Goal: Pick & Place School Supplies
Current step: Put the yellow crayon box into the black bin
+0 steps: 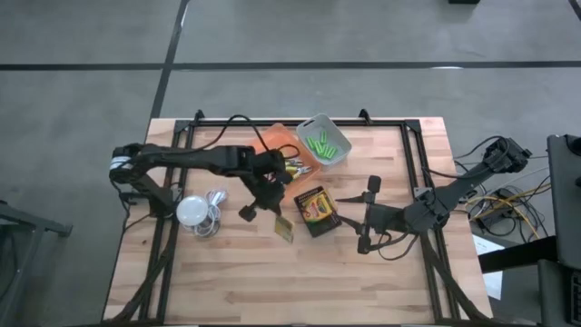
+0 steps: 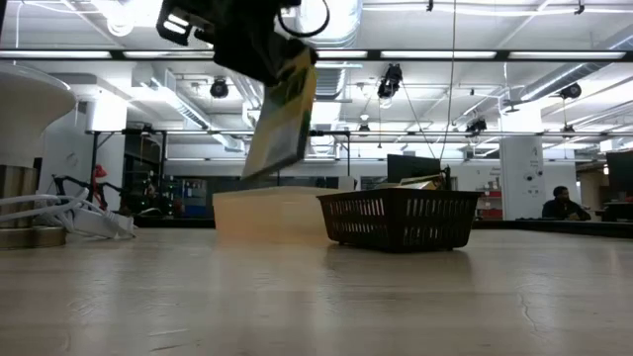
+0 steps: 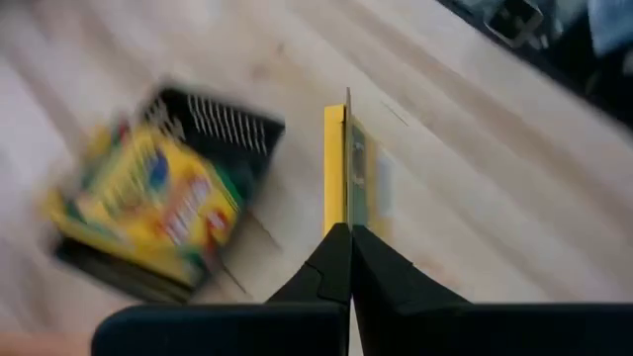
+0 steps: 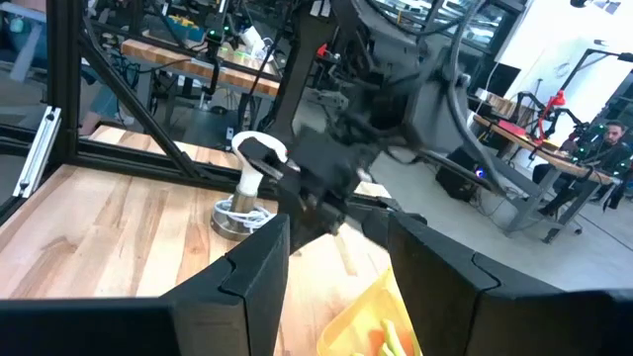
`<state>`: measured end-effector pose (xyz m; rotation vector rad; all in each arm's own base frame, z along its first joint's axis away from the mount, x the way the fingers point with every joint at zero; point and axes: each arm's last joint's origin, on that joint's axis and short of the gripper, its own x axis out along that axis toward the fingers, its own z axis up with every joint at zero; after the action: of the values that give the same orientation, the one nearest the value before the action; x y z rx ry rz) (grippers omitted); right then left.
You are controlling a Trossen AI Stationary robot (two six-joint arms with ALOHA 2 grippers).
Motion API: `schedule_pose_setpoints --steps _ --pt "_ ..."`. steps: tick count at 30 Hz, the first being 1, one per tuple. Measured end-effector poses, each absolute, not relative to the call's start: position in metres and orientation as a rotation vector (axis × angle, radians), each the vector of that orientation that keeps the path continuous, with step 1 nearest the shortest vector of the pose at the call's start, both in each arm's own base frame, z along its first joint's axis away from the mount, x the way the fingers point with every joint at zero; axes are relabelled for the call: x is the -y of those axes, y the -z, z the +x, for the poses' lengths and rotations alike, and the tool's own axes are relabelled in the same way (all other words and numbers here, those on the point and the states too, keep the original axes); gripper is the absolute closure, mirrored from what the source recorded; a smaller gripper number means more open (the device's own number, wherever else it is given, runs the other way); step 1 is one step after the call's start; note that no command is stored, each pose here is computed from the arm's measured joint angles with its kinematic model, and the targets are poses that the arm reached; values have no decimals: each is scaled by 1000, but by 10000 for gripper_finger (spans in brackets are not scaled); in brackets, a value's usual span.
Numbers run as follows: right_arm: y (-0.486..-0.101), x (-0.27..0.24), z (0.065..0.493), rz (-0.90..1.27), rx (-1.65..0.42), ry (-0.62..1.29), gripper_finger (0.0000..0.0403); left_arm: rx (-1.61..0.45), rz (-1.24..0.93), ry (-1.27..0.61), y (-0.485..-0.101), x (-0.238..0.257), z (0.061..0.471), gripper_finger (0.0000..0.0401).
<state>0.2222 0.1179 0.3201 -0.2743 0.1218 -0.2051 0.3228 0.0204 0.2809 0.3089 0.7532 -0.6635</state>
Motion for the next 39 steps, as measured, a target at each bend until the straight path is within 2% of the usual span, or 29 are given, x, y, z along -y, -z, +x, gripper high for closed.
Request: schedule_pose_setpoints --steps 6,10,15,29,39 --pt "-320 -118 222 -274 -122 205 234 -569 696 795 -299 -18 327 401" --pt "-320 -118 222 -274 -122 205 234 -508 784 798 -309 -19 332 401" --pt "-320 -118 222 -274 -122 205 234 -438 878 713 -318 -23 344 400" --pt "-320 -118 222 -274 -122 205 234 -524 873 680 -294 -43 390 399" --pt "-320 -118 222 -274 -122 205 234 -591 836 694 -273 -54 399 399"
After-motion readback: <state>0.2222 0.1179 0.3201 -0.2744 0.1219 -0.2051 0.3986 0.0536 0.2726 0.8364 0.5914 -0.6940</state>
